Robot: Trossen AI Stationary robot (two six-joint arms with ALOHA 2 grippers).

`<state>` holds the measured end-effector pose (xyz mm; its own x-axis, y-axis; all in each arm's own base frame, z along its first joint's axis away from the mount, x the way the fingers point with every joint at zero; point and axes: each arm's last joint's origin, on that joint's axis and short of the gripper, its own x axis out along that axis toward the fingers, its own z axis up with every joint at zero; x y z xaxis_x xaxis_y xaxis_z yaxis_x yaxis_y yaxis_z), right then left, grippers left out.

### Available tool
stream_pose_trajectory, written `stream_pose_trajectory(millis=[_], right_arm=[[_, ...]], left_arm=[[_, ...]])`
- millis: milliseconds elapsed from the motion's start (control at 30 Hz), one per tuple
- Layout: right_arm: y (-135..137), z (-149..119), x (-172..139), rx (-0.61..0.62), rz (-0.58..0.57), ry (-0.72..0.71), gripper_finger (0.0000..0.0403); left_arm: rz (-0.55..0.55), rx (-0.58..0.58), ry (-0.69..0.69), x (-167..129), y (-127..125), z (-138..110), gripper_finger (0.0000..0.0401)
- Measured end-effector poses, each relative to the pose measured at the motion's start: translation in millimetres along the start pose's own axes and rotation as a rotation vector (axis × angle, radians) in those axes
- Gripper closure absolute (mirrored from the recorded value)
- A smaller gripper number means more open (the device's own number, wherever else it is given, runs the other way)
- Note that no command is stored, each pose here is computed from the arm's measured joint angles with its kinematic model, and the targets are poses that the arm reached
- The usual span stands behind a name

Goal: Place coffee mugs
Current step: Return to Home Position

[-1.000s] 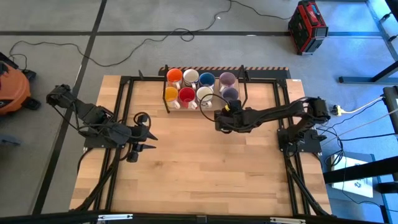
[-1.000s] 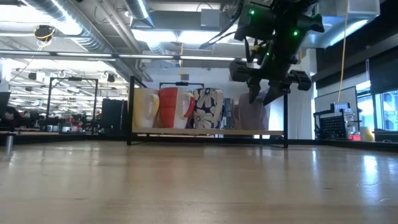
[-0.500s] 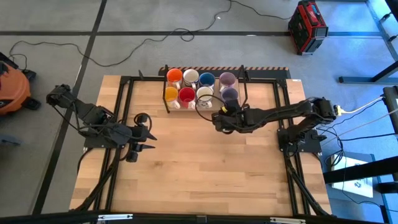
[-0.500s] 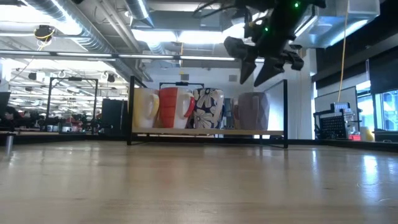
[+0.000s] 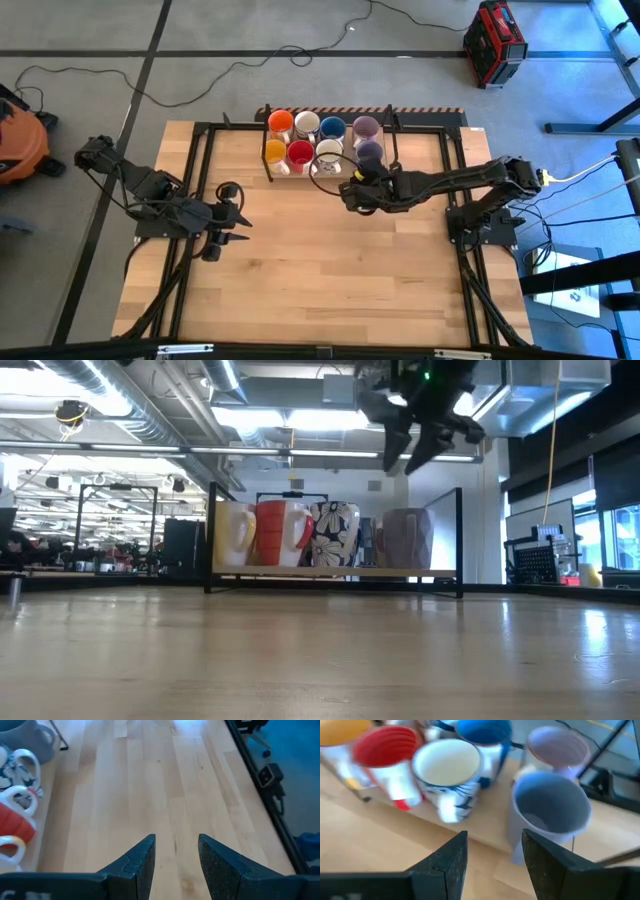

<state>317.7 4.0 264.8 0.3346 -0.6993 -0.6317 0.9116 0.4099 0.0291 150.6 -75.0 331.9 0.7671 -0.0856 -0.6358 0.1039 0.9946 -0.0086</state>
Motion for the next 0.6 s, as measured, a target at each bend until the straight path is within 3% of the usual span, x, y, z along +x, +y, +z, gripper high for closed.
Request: stream_pose_trajectory(millis=[200, 400, 600], right_arm=[[7.2, 11.5, -28.5, -0.138, 0.112, -0.019, 0.0229], [-6.7, 23.6, -59.4, -0.248, 0.241, -0.018, 0.0232], [-33.6, 31.5, -79.2, -0.347, 0.415, -0.043, 0.0281]], left_arm=[[-0.049, 0.067, -0.016, 0.5, -0.4, 2.9, 0.0268], [-0.128, 0.091, -0.102, 13.2, 12.5, 1.8, 0.0289], [-0.142, 0.018, -0.276, 14.1, 40.0, 1.7, 0.0324]])
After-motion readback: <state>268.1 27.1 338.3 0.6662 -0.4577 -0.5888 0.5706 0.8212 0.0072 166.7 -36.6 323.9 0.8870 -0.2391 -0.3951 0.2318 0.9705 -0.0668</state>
